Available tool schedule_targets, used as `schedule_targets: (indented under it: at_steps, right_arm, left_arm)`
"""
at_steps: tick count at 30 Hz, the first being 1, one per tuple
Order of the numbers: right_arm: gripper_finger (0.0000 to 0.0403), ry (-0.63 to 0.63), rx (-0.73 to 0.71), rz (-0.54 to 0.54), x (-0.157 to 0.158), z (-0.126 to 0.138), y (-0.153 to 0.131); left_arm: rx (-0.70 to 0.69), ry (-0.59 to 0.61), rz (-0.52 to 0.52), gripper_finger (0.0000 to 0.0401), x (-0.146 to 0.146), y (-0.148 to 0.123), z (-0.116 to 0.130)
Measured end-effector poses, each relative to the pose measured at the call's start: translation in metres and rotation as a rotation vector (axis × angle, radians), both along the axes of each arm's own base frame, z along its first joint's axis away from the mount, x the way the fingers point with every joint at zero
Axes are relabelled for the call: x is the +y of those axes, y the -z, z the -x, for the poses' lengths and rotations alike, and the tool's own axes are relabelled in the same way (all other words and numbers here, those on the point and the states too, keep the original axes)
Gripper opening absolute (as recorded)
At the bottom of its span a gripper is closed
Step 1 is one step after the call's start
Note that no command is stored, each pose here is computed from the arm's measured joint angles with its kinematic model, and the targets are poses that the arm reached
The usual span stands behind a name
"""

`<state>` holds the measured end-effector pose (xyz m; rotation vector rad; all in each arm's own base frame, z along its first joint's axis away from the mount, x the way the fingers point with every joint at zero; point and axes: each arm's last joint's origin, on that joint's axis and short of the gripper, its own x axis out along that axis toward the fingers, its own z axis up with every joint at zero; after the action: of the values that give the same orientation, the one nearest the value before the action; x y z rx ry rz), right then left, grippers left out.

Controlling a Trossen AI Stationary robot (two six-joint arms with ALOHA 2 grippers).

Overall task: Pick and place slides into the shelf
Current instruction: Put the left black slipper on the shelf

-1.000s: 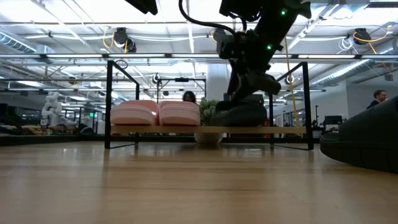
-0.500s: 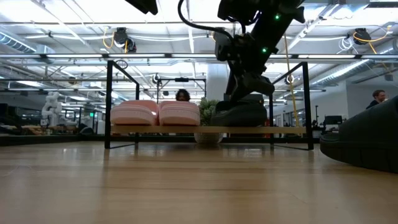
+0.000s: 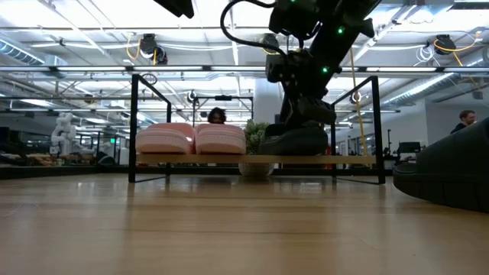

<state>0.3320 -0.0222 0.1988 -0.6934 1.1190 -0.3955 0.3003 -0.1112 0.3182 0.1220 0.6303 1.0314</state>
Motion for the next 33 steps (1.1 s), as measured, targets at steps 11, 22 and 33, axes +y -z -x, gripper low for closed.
schedule_targets:
  at_steps: [11,22,33]
  right_arm:
    - [0.0117,-0.001,-0.041,0.011,-0.0057,-0.003,-0.0002]
    - [0.0046,-0.007,-0.05,-0.018,-0.0058,-0.0032,0.0003]
    - [0.0004,0.006,-0.079,-0.019,-0.0059,-0.0047,-0.0009]
  left_arm:
    - [-0.002,0.0,0.002,0.0145,-0.0001,0.0,-0.0002]
    - [-0.003,0.0,0.002,0.0145,-0.0001,0.0,-0.0002]
    - [-0.004,0.0,0.003,0.0145,-0.0001,-0.0001,-0.0002]
